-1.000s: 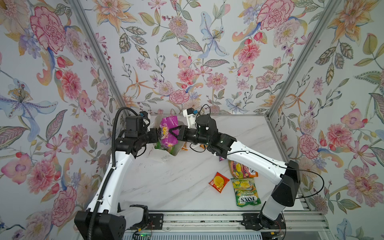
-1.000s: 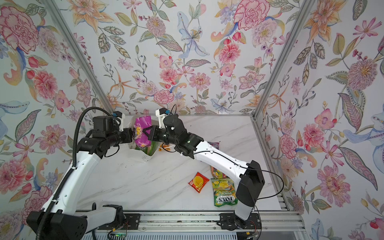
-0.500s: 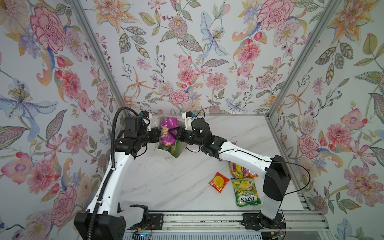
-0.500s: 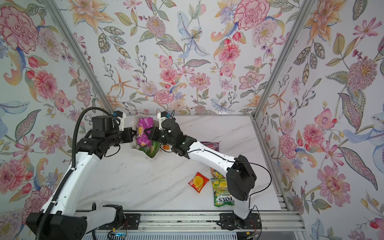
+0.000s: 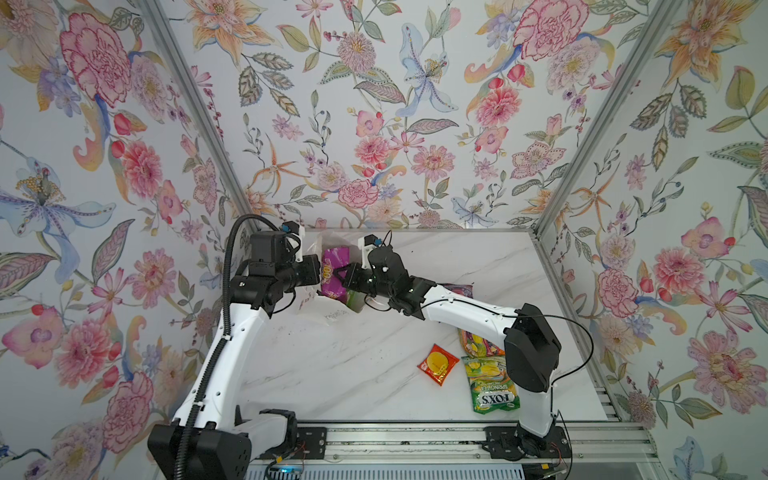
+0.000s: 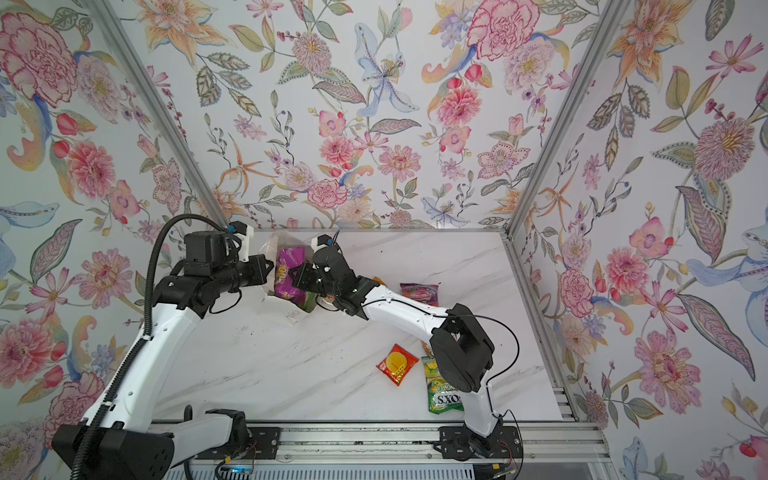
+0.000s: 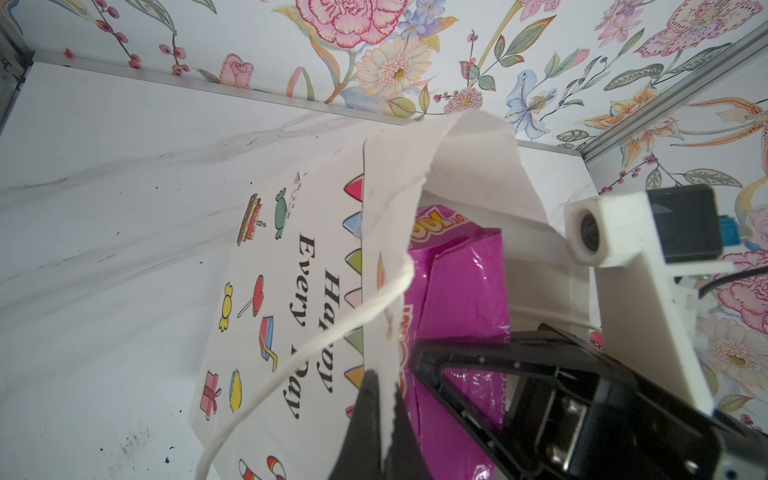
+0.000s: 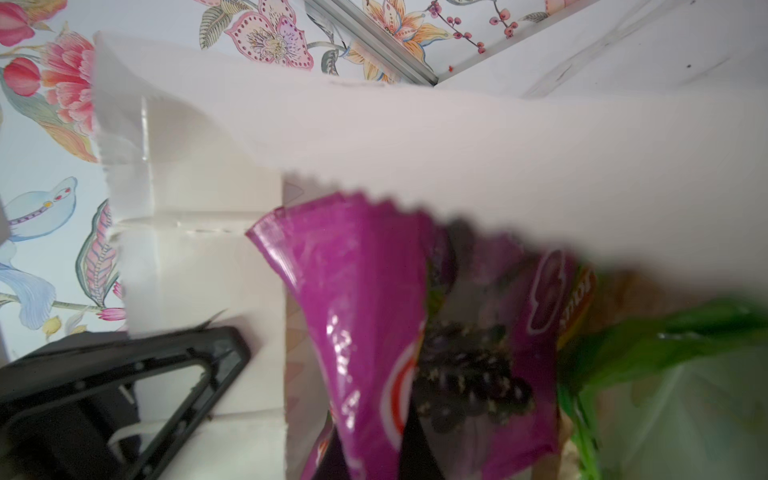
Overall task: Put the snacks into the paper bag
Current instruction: 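Lower the purple candy bag into the paper bag with the right gripper, then open the right gripper and raise it out of the paper bag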
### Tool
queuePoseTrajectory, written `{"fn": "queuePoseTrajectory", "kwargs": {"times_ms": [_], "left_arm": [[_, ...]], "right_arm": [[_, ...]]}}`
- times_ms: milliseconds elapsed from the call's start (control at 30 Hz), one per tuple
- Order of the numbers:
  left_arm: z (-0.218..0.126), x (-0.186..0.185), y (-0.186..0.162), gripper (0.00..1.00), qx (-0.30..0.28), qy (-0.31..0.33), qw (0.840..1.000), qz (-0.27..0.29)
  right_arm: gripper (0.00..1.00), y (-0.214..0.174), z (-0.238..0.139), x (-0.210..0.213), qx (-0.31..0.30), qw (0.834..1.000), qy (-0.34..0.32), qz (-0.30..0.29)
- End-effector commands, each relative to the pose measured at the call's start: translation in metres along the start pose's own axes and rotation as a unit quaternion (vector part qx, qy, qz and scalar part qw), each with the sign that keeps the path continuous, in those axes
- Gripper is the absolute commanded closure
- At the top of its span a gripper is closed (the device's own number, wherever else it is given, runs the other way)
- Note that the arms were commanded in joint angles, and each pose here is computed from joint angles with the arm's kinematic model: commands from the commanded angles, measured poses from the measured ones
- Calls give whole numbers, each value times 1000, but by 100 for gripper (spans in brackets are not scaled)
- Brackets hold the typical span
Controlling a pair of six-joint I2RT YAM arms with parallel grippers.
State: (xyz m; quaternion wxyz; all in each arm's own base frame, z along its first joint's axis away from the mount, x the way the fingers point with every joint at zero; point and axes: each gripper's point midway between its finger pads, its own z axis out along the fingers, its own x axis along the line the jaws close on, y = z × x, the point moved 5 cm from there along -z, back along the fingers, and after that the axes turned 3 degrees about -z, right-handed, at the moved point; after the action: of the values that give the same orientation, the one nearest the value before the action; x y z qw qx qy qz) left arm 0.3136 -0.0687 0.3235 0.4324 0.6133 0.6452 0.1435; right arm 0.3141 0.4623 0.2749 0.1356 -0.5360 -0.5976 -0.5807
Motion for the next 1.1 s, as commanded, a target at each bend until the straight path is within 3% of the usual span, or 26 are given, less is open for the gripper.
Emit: {"fn": "queuePoseTrajectory", "kwargs": {"times_ms": [0, 333, 633, 800, 1067], "left_arm": [[-5, -11, 9, 100, -26, -28, 999, 0], [-4, -11, 8, 100, -26, -27, 999, 0], [0, -4, 5, 100, -23, -4, 1000, 4], [3, 0, 6, 100, -23, 8, 1000, 3], [5, 2, 8, 100, -24, 18, 1000, 5]], "right_arm": [[100, 28, -6, 45, -50, 997, 56, -11], [99, 24, -2, 27, -46, 998, -36, 0], [63, 28, -11, 37, -53, 996, -57, -30], [55, 34, -22, 47, -63, 995, -60, -48], [53, 44, -44, 63, -78, 992, -59, -79]]}}
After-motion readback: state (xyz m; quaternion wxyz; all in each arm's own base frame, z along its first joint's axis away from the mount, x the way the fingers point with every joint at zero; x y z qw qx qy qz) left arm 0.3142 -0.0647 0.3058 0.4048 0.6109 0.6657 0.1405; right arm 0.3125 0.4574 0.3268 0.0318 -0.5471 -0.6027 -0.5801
